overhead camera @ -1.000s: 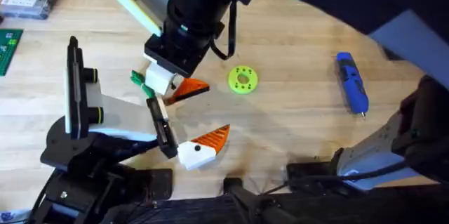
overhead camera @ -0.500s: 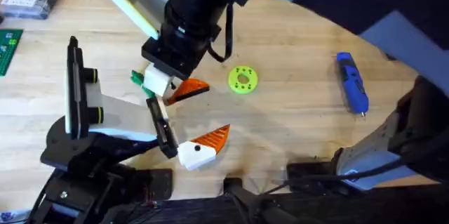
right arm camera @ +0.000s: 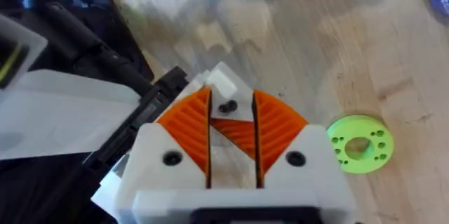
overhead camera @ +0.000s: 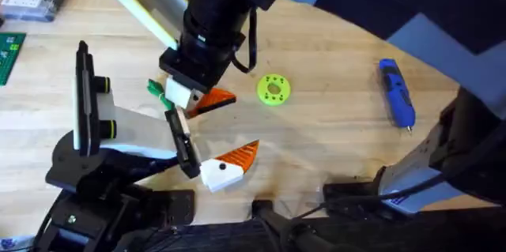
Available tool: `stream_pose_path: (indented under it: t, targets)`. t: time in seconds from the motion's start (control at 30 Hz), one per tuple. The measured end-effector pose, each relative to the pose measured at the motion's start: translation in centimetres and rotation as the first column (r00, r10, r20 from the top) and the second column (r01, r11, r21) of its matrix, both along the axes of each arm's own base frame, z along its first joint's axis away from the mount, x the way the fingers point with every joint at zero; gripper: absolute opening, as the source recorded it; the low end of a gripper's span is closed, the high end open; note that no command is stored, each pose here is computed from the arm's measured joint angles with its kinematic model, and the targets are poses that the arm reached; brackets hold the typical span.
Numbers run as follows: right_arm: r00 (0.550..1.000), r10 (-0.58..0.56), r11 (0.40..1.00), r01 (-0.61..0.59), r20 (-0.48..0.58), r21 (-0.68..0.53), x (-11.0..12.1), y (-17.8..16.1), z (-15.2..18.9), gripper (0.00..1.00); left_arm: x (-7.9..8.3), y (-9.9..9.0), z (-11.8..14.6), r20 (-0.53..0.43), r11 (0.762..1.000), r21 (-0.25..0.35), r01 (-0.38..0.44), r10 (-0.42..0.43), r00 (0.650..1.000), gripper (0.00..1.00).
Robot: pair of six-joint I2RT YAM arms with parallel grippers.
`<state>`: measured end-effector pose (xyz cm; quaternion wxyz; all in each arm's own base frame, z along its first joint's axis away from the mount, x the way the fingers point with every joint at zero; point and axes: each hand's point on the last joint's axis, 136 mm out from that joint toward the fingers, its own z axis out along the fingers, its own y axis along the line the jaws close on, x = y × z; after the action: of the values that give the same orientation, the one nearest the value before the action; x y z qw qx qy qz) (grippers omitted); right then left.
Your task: Pick up the gripper from the table and insert it into the empty holder that is missing its gripper. Then pick up a screw, insert it into the mounting hole, and use the screwdriver to tighten it. Finally, clean up the table by picking up the vegetable and placing it into the bucket.
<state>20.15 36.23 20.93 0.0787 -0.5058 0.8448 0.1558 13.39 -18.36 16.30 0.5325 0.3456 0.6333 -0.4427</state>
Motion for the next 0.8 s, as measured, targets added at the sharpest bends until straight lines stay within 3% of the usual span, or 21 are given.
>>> stream_pose_path:
  t: [0.17,0.33,0.8]
  targets:
    - [1.0,0.0,1.0,0.0,0.001,0.002,0.0,0.1,0.0,0.239,0.0,0.0,0.0,0.0,1.0,0.0,0.0,0.0,1.0,0.99]
    - [1.0,-0.004,1.0,0.004,-0.002,0.004,0.0,0.1,0.0,0.011,0.0,0.0,0.0,0.0,1.0,0.0,0.0,0.0,1.0,0.99]
    - [1.0,-0.006,1.0,0.005,0.015,0.031,-0.2,-0.2,1.4,0.003,0.0,0.0,0.0,0.0,1.0,0.0,0.0,0.0,1.0,0.99]
